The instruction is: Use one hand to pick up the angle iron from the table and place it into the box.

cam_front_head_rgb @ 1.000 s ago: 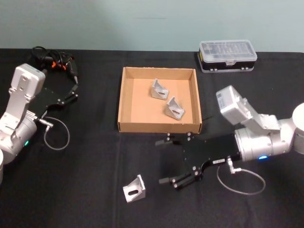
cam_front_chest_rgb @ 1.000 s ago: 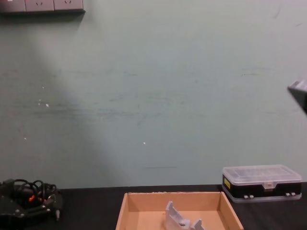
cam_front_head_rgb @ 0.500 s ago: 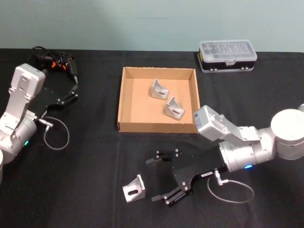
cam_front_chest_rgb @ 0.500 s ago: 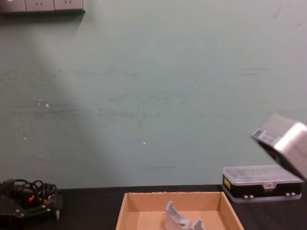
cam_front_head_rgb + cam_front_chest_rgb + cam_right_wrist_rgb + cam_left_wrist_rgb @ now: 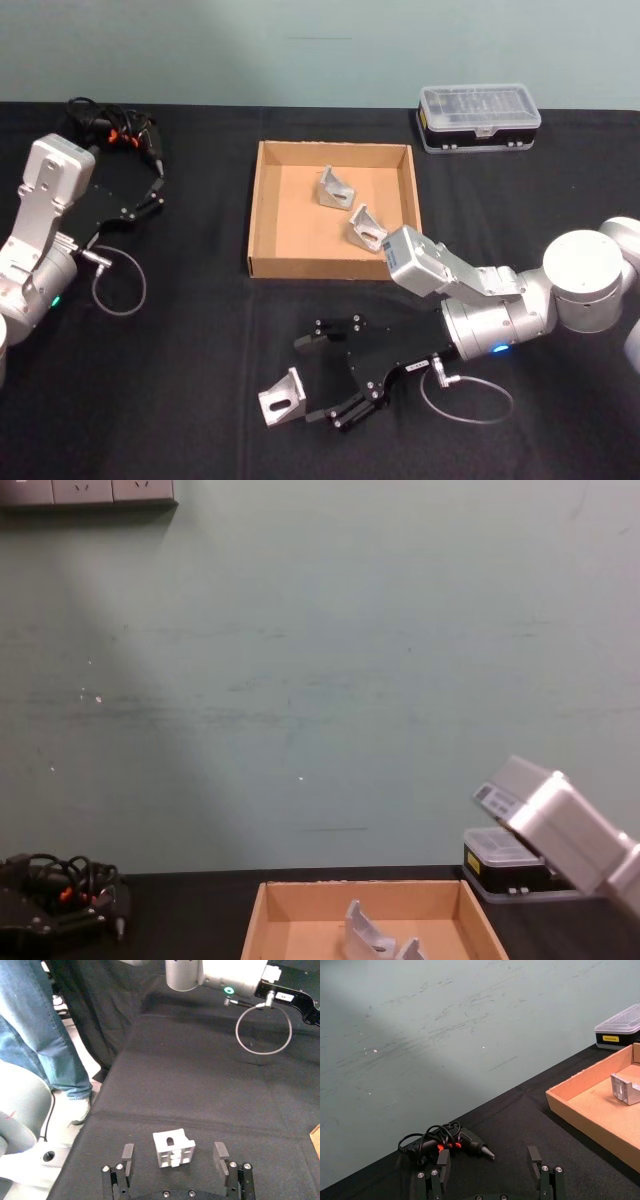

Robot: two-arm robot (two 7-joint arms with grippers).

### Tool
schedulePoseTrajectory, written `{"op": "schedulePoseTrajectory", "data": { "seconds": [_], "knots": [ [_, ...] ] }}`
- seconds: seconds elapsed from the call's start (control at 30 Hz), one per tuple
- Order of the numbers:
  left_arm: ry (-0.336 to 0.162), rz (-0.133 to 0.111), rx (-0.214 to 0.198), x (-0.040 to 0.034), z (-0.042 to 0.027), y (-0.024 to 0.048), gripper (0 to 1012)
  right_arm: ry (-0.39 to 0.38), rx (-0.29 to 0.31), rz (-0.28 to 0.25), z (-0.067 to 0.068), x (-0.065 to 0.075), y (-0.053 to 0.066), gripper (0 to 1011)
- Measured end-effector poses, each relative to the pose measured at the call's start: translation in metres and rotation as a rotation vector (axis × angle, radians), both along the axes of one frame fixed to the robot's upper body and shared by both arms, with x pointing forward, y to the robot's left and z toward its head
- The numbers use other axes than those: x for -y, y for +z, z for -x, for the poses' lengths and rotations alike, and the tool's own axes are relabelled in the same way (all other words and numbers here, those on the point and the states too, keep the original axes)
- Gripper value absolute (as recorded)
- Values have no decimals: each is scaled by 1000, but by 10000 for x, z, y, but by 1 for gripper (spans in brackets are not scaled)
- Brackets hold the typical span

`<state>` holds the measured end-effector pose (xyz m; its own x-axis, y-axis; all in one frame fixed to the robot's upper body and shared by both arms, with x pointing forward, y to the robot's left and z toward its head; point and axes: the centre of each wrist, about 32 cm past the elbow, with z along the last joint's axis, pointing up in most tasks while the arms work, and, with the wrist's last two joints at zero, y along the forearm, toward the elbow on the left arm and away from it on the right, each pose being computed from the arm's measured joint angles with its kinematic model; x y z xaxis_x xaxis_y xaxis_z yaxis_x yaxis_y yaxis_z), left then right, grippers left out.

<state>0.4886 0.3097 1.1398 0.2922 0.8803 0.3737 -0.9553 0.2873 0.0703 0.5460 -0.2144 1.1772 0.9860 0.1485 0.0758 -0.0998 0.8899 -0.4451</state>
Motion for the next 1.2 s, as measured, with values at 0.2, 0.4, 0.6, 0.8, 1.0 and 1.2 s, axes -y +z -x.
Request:
{"op": "schedulePoseTrajectory", "data": {
  "seconds": [0.2,0.4,0.6,0.8,1.0,1.2],
  "knots": [
    [0,0,0,0,0,0,1000,-11,-13,2,-58,-49,-78,1002],
    [0,0,0,0,0,0,1000,-6,-20,1,-88,-105,-115,1003],
    [0,0,0,0,0,0,1000,6,-25,-3,-97,-147,-126,1003],
    [0,0,0,0,0,0,1000,17,-30,-3,-104,-170,-132,1003],
    [0,0,0,0,0,0,1000,32,-35,0,-100,-191,-138,995],
    [0,0,0,0,0,0,1000,33,-38,-1,-95,-199,-145,861]
  ]
}}
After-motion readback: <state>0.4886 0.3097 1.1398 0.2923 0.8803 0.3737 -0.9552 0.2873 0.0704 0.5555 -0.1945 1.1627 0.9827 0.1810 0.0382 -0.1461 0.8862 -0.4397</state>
